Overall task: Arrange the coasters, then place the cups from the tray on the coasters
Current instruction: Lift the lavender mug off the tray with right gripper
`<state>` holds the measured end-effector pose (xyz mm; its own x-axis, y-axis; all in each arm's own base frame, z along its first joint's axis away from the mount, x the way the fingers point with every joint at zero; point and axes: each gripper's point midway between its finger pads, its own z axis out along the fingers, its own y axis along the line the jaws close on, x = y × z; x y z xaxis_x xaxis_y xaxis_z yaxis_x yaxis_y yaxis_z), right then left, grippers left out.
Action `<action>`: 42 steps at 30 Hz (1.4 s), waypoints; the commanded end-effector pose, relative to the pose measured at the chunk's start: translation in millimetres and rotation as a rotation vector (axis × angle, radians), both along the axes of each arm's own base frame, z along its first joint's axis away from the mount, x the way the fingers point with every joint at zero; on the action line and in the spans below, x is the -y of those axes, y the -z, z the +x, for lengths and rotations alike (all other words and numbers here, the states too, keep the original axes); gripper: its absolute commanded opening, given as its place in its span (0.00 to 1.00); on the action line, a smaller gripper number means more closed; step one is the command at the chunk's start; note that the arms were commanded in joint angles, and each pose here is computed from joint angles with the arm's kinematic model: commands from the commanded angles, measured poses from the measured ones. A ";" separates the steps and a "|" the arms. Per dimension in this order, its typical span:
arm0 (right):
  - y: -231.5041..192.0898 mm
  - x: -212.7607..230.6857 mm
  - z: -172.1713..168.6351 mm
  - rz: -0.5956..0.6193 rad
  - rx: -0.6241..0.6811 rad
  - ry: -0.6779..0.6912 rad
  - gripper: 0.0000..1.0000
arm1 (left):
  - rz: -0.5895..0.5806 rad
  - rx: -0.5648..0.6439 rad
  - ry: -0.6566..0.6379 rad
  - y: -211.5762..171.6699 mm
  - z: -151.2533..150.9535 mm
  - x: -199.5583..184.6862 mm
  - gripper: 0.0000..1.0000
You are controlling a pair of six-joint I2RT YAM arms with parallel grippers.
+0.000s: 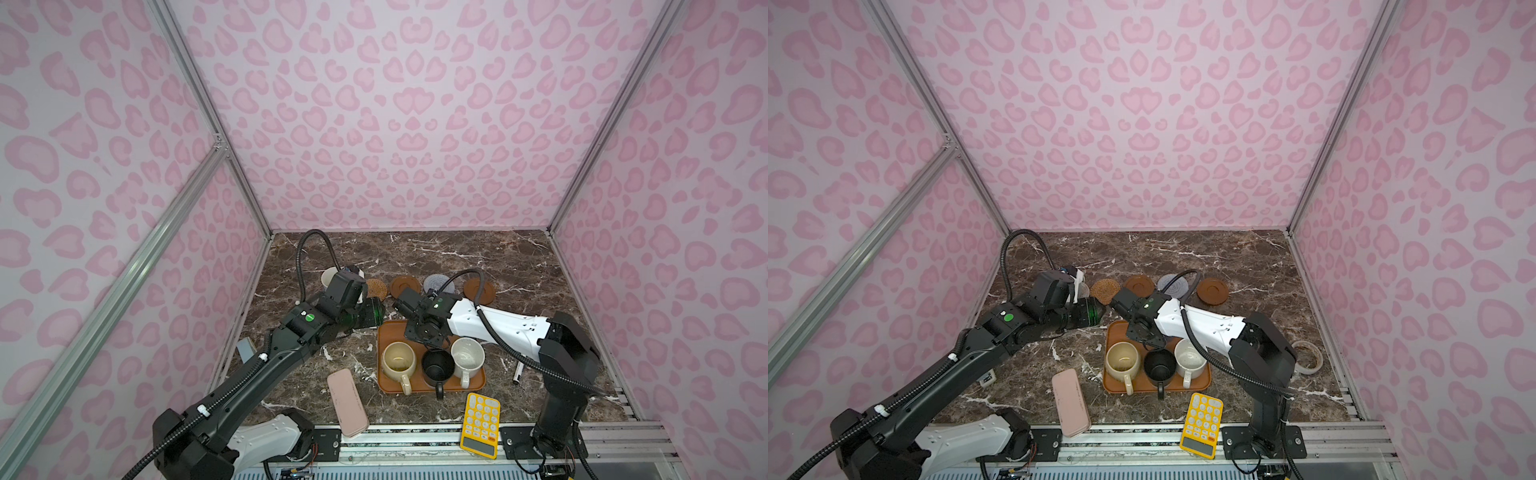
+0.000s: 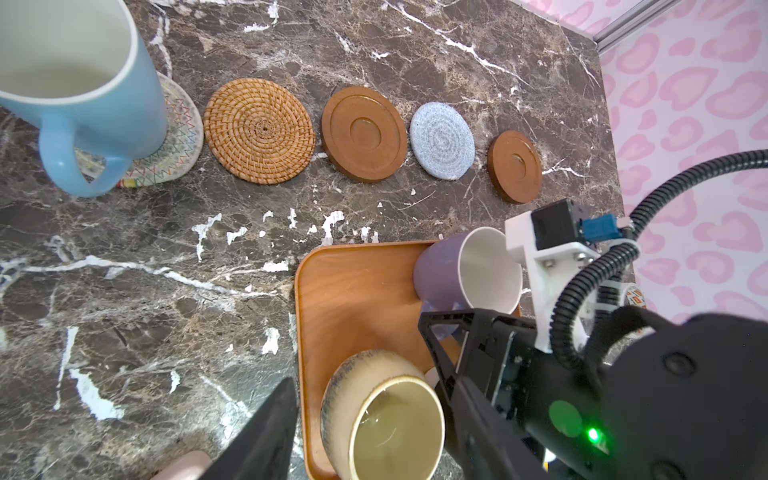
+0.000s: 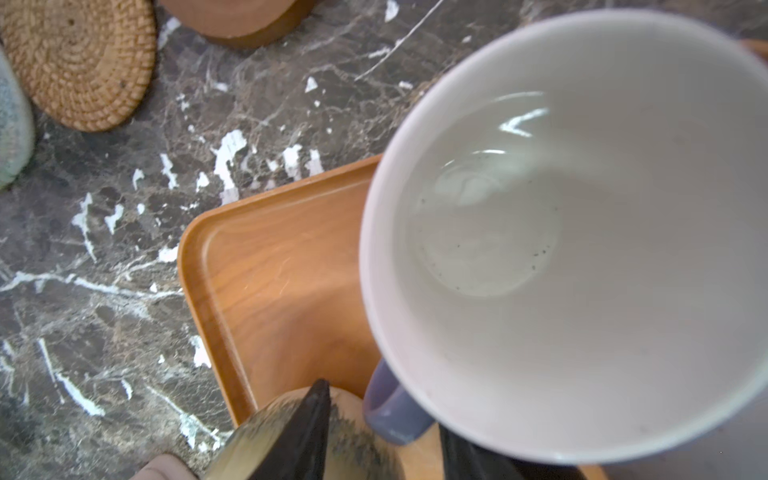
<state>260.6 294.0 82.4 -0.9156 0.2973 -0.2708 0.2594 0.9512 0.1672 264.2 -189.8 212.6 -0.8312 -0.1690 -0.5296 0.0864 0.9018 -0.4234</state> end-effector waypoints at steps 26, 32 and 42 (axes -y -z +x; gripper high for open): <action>-8.2 24.8 5.3 -0.123 0.078 -0.053 0.00 | -0.021 0.016 -0.020 -3.2 0.5 -8.2 0.62; -21.9 27.3 6.2 -0.107 0.116 -0.074 0.00 | -0.045 0.016 -0.025 -6.1 -2.5 -8.5 0.87; -42.0 20.4 5.7 -0.066 0.166 -0.131 0.00 | -0.074 0.037 -0.055 -20.4 -3.3 -12.8 0.97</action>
